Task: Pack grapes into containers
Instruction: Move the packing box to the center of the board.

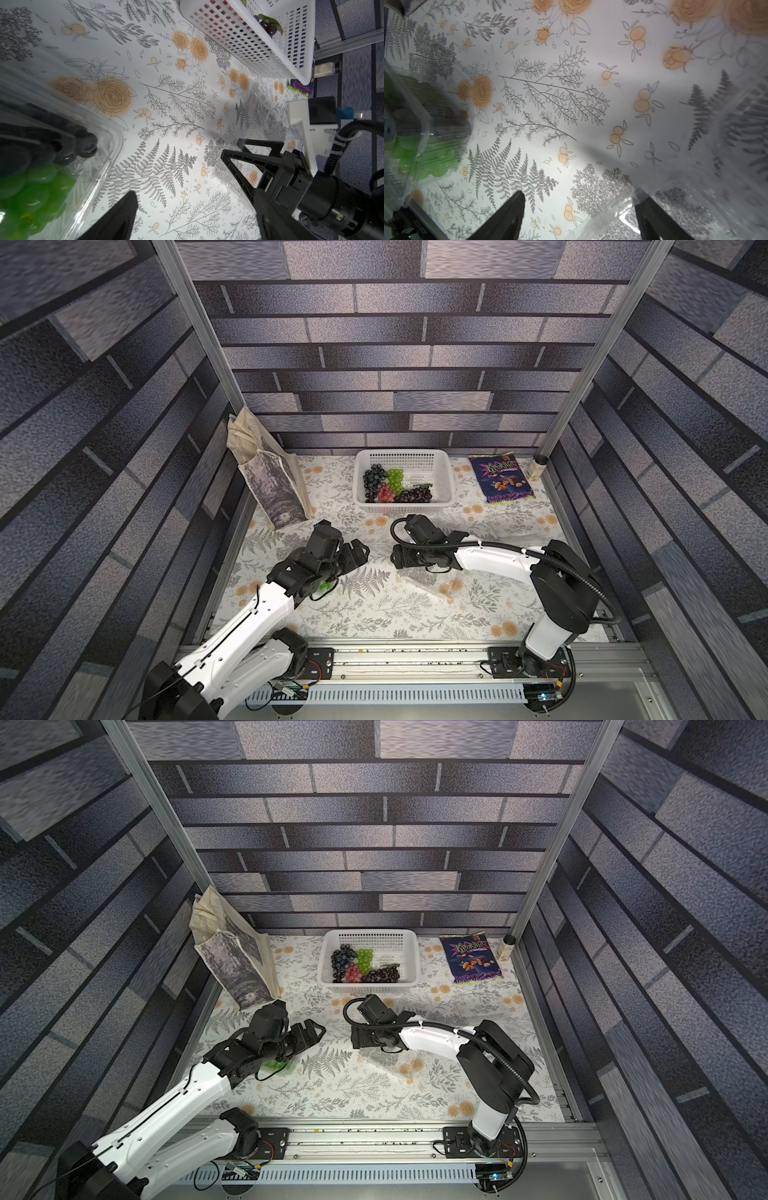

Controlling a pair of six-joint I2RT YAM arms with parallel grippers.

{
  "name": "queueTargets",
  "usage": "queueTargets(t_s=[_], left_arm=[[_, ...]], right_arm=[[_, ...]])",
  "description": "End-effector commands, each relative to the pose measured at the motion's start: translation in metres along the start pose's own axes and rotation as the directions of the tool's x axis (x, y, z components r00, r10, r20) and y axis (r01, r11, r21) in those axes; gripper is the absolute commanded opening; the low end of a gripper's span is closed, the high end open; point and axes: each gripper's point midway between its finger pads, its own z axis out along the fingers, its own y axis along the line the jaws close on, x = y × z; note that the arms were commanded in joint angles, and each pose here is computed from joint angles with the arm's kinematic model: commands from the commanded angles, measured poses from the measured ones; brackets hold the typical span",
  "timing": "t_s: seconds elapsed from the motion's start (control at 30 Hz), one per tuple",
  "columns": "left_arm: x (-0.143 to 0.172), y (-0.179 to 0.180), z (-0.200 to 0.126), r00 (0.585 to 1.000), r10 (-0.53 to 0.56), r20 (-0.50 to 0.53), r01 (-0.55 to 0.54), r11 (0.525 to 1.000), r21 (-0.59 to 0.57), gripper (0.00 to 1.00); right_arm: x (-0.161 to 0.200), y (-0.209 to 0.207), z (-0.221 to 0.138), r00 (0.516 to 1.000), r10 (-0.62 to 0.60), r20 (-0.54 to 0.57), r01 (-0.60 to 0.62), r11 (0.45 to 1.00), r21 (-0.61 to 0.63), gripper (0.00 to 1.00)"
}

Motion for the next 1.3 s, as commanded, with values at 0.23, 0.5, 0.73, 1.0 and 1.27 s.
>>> queueTargets(t_s=[0.23,0.5,0.73,1.0,1.27], left_arm=[[0.003,0.012,-0.011,1.000,0.020,-0.024,-0.021,0.998,-0.051,0.90],[0.011,-0.019,0.018,0.982,0.169,-0.088,-0.174,0.983,-0.061,0.90],[0.016,-0.043,0.063,0.961,0.227,-0.155,-0.235,0.971,-0.033,0.90],[0.019,-0.038,0.095,0.957,0.230,-0.175,-0.243,0.968,-0.055,0.89],[0.033,-0.046,0.104,0.949,0.244,-0.198,-0.256,0.966,-0.036,0.89]], right_arm=[[-0.013,0.053,0.000,0.999,-0.033,0.021,0.035,0.992,-0.123,0.83],[0.000,-0.003,-0.070,0.994,0.000,0.106,-0.001,1.000,0.013,0.86],[0.037,-0.072,-0.106,0.985,0.113,0.126,-0.132,0.980,0.151,0.86],[0.064,-0.100,-0.088,0.975,0.193,0.112,-0.211,0.961,0.179,0.82],[0.060,-0.095,-0.063,0.980,0.176,0.088,-0.188,0.969,0.159,0.82]])
